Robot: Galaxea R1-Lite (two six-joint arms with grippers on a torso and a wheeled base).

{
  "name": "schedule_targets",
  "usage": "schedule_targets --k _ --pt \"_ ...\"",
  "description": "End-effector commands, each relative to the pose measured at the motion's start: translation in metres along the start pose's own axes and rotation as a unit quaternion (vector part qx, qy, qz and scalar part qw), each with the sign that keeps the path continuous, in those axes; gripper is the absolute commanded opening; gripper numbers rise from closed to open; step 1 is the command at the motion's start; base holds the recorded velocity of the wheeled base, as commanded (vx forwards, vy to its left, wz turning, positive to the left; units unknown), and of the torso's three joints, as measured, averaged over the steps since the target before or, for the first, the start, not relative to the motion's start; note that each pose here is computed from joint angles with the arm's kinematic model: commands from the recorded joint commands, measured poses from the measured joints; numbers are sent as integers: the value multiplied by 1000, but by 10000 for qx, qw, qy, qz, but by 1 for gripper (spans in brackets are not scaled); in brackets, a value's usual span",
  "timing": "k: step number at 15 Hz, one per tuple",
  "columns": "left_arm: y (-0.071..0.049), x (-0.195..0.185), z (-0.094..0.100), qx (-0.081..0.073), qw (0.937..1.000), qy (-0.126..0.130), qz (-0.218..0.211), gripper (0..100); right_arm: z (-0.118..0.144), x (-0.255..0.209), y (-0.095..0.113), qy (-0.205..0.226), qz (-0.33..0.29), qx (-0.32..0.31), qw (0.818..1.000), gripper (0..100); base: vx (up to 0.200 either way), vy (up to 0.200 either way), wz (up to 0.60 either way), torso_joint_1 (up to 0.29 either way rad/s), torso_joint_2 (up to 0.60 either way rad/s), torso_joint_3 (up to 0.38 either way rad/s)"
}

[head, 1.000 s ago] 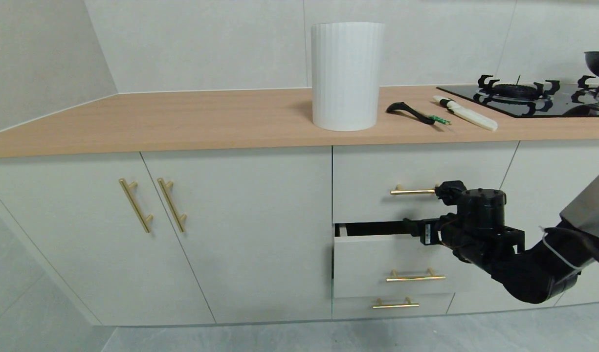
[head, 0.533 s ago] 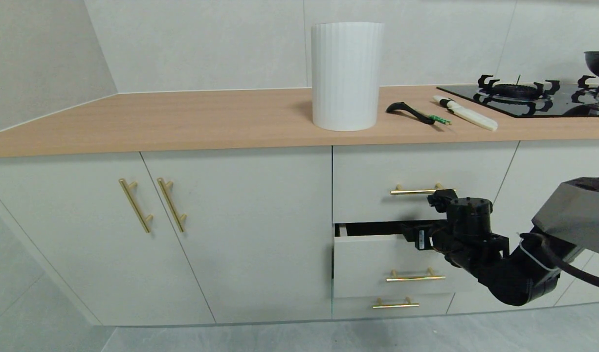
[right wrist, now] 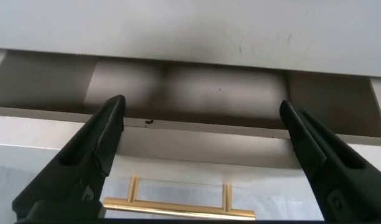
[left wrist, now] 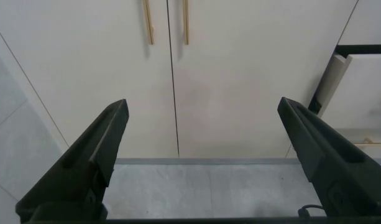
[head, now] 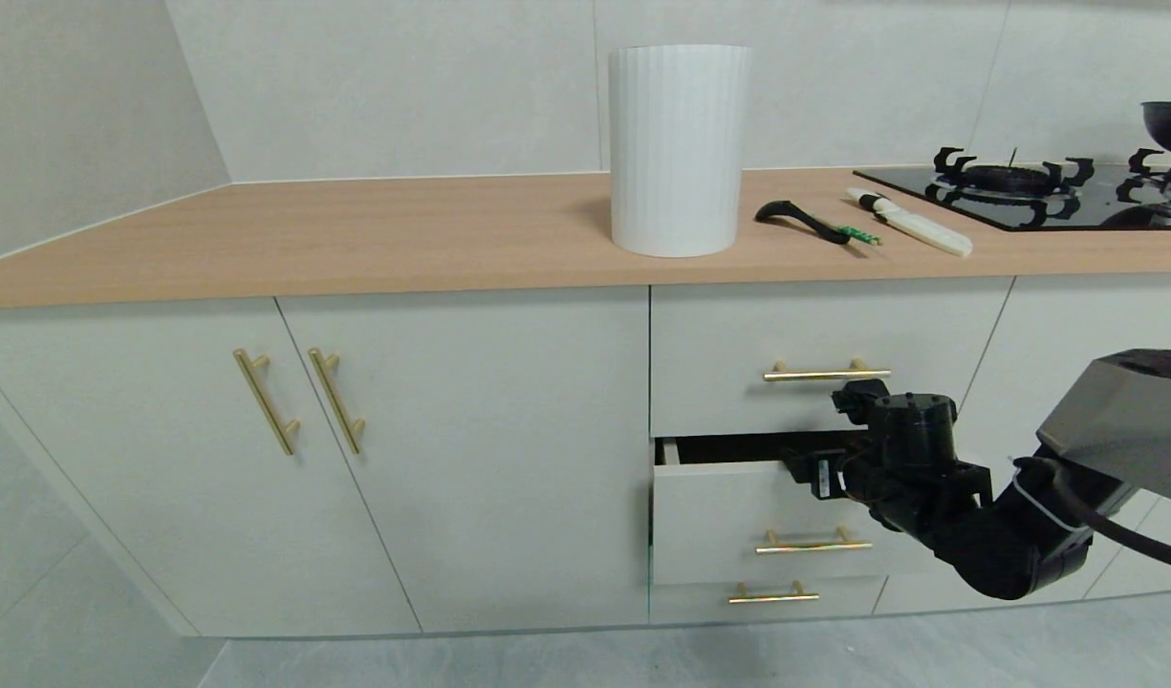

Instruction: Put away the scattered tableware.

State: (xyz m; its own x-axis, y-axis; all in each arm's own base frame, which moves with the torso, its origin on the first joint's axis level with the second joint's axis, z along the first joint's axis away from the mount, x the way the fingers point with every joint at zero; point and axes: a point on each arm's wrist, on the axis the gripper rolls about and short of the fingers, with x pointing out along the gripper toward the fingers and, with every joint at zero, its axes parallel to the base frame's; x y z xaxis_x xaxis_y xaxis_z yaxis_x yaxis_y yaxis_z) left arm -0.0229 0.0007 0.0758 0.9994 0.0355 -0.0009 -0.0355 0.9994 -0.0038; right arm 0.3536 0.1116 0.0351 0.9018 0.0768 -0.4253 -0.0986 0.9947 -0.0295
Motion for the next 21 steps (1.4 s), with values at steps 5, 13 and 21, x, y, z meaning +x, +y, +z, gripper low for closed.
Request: schedule_targets --k 5,13,21 --pt "0 0 0 -4 10000 3 -1 100 8 -13 -2 268 4 -62 9996 100 0 0 0 0 0 0" --pt "0 0 0 -4 10000 3 -1 100 14 -30 -4 734 17 -154 9972 100 0 0 0 0 0 0" --pt "0 0 0 -4 10000 3 -1 100 16 -56 7 1492 283 -435 9874 100 0 0 0 0 0 0"
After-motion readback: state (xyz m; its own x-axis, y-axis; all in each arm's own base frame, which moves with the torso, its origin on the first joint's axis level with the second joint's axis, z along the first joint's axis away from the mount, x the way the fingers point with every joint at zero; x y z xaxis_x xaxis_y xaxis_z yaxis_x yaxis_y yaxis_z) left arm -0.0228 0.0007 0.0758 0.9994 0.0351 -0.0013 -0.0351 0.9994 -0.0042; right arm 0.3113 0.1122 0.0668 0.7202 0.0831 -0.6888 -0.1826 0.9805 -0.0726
